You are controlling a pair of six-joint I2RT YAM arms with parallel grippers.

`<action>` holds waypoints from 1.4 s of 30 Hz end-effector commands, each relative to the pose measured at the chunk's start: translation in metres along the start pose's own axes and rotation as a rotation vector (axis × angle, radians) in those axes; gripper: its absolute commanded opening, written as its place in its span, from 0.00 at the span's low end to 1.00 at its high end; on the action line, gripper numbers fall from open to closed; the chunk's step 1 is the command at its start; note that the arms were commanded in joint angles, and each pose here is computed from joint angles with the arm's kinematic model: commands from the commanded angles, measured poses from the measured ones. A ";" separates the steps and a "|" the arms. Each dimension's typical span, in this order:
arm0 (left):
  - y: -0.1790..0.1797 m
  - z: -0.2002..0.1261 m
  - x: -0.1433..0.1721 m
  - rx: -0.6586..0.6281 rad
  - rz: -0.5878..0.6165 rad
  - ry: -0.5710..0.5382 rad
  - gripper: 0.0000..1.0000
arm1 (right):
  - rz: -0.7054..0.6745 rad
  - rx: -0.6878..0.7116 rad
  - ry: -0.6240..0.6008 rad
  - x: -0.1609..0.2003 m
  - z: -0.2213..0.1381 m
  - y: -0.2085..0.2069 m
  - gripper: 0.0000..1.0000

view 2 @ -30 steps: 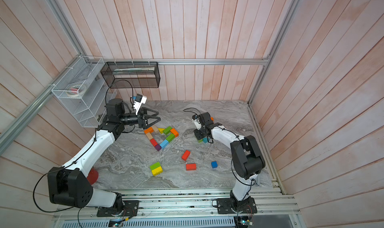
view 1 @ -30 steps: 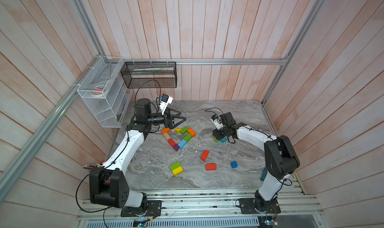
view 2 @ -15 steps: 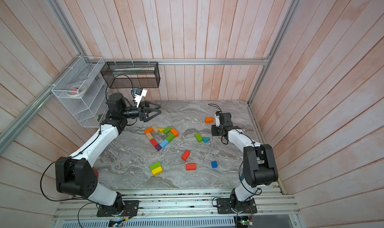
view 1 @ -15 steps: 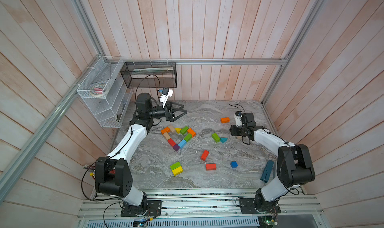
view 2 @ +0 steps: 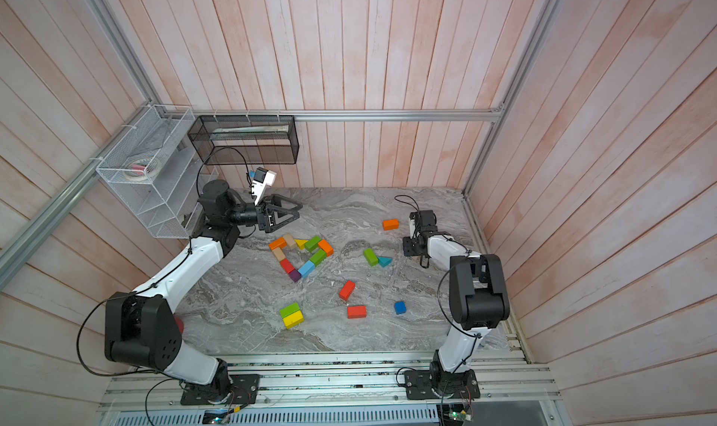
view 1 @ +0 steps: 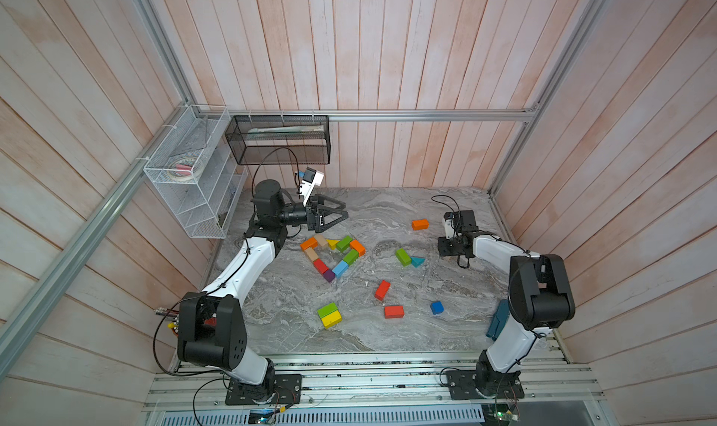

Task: Assemble a heart with building blocks
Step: Pick up the building block from the center of the board, then place the building block at the center of the board.

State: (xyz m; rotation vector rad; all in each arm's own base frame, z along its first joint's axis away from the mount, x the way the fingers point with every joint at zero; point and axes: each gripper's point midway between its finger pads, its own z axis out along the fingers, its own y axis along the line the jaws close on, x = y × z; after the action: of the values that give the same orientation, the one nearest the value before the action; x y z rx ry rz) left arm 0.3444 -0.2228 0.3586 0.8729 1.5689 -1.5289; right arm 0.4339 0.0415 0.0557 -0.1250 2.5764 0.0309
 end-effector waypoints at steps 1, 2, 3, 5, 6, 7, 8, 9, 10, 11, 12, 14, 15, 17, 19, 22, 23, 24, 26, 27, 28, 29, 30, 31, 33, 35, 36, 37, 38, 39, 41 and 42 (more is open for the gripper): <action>-0.022 0.000 0.002 0.096 0.024 0.048 1.00 | -0.002 0.021 0.038 0.005 0.008 -0.007 0.47; -0.023 0.000 0.003 0.108 0.021 0.057 1.00 | -0.003 0.022 0.040 0.006 0.009 -0.007 0.47; -0.025 -0.001 0.004 0.120 0.019 0.066 1.00 | -0.001 0.025 0.043 0.007 0.010 -0.007 0.47; -0.028 -0.002 0.006 0.138 0.020 0.078 1.00 | 0.000 0.026 0.047 0.008 0.012 -0.008 0.47; -0.029 -0.002 0.007 0.146 0.021 0.083 1.00 | 0.003 0.031 0.048 0.008 0.012 -0.009 0.47; -0.030 -0.002 0.008 0.152 0.024 0.087 1.00 | 0.006 0.032 0.048 0.008 0.012 -0.009 0.47; -0.031 -0.002 0.009 0.157 0.026 0.090 1.00 | 0.007 0.033 0.049 0.008 0.012 -0.009 0.47; -0.031 -0.003 0.011 0.162 0.026 0.093 1.00 | 0.008 0.033 0.050 0.008 0.013 -0.009 0.46; -0.031 -0.003 0.012 0.163 0.027 0.094 1.00 | 0.014 0.033 0.051 0.009 0.012 -0.009 0.45; -0.032 -0.003 0.014 0.165 0.033 0.095 1.00 | 0.019 0.032 0.051 0.009 0.013 -0.009 0.44; -0.032 -0.003 0.014 0.167 0.034 0.096 1.00 | 0.025 0.033 0.052 0.009 0.012 -0.009 0.43; -0.031 -0.003 0.014 0.162 0.037 0.095 1.00 | 0.042 0.031 0.058 0.011 0.012 -0.009 0.41; -0.030 -0.003 0.013 0.153 0.042 0.092 1.00 | 0.051 0.030 0.058 0.012 0.011 -0.008 0.39; -0.023 -0.002 0.012 0.092 0.055 0.084 1.00 | 0.073 0.034 0.057 0.013 0.010 -0.009 0.37; -0.012 0.002 0.016 -0.017 0.097 0.115 1.00 | 0.092 0.031 0.051 0.014 0.007 -0.008 0.35; -0.009 0.007 0.020 -0.057 0.109 0.150 1.00 | 0.122 0.016 0.054 0.018 0.005 -0.006 0.33; -0.008 0.008 0.022 -0.059 0.113 0.154 1.00 | 0.132 0.011 0.058 0.020 0.005 -0.005 0.33; -0.009 0.010 0.026 -0.065 0.120 0.166 1.00 | 0.145 0.008 0.061 0.022 0.004 -0.004 0.32; -0.009 0.016 0.033 -0.100 0.154 0.211 1.00 | 0.174 -0.001 0.067 0.029 0.002 -0.002 0.31; -0.008 0.019 0.039 -0.124 0.179 0.245 1.00 | 0.190 -0.006 0.066 0.032 0.001 -0.001 0.31; -0.010 0.023 0.046 -0.140 0.203 0.278 1.00 | 0.211 -0.012 0.066 0.036 0.000 0.000 0.30; -0.010 0.025 0.051 -0.152 0.224 0.301 1.00 | 0.228 -0.015 0.065 0.038 -0.001 0.001 0.30; -0.014 0.028 0.057 -0.151 0.243 0.320 1.00 | 0.246 -0.020 0.066 0.042 -0.003 0.002 0.29; -0.018 0.032 0.062 -0.144 0.259 0.337 1.00 | 0.267 -0.022 0.064 0.044 -0.005 0.002 0.29; -0.025 0.038 0.072 -0.133 0.283 0.376 1.00 | 0.301 -0.035 0.064 0.050 -0.009 0.005 0.28; -0.029 0.044 0.080 -0.136 0.300 0.410 1.00 | 0.336 -0.047 0.065 0.057 -0.014 0.007 0.28; -0.031 0.046 0.083 -0.140 0.310 0.421 1.00 | 0.352 -0.053 0.065 0.061 -0.016 0.008 0.28; -0.033 0.048 0.086 -0.146 0.320 0.429 1.00 | 0.365 -0.062 0.065 0.065 -0.019 0.010 0.28; -0.033 0.049 0.087 -0.153 0.326 0.433 1.00 | 0.380 -0.070 0.060 0.068 -0.021 0.011 0.28; -0.035 0.050 0.088 -0.158 0.333 0.436 1.00 | 0.394 -0.082 0.052 0.070 -0.024 0.013 0.27; -0.036 0.050 0.088 -0.171 0.344 0.432 1.00 | 0.420 -0.106 0.041 0.075 -0.029 0.017 0.27; -0.036 0.050 0.087 -0.177 0.345 0.427 1.00 | 0.437 -0.123 0.033 0.076 -0.031 0.019 0.27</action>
State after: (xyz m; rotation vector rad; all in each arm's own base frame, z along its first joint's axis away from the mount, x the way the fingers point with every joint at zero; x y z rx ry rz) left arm 0.2736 -0.2832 0.3005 1.3462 1.7048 -1.0659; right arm 0.3583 0.0455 0.0394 0.3190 2.6045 0.2566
